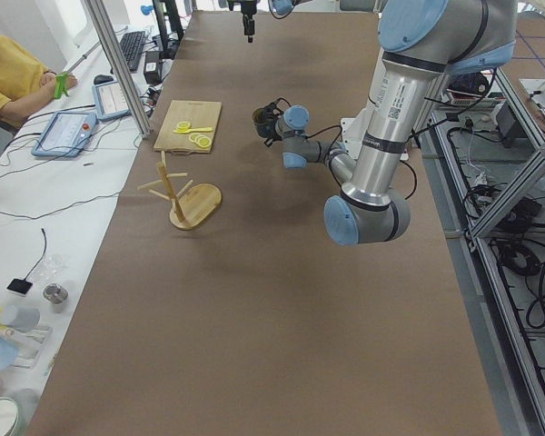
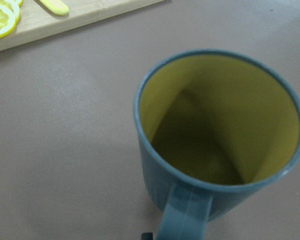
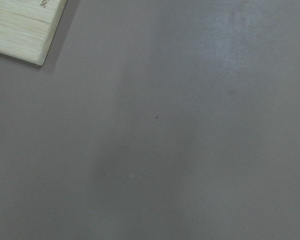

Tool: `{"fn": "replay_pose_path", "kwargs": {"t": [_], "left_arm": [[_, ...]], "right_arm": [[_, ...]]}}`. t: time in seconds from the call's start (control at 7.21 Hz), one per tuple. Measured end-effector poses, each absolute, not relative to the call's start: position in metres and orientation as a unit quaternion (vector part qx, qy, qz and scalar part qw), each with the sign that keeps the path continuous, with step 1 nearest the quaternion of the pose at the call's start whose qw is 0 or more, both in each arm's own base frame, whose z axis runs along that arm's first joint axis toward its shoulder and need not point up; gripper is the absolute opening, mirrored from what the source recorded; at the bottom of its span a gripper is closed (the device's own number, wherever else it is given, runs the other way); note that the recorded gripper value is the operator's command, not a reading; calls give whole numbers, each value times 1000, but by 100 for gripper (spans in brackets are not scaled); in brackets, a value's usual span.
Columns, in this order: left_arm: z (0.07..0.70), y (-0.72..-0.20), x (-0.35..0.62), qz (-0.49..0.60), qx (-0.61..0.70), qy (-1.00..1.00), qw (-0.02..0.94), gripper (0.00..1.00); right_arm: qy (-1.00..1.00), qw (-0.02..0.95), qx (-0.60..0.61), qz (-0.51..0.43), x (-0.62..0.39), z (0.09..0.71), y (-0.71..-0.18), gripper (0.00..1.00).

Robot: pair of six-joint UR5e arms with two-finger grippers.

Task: Hang cup on storage rack
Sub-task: 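Lift the mug and carry it to the wooden stand with the left gripper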

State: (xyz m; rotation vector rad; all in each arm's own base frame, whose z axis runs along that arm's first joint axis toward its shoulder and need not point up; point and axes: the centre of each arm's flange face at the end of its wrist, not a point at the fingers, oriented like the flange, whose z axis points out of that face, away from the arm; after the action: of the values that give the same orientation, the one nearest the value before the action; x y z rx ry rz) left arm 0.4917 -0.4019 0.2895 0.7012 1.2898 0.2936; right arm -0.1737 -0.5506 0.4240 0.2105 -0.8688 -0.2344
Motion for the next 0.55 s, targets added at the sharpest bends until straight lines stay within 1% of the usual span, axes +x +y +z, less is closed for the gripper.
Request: {"fn": "replay_pose_path", "kwargs": {"t": [0.28, 0.55], "left_arm": [[286, -446, 425, -29, 225, 662, 715, 0], [284, -493, 357, -196, 126, 701, 674, 0]], "right_arm": [[-420, 896, 98, -104, -163, 430, -550, 100], [-427, 895, 95, -88, -141, 440, -549, 100]]}}
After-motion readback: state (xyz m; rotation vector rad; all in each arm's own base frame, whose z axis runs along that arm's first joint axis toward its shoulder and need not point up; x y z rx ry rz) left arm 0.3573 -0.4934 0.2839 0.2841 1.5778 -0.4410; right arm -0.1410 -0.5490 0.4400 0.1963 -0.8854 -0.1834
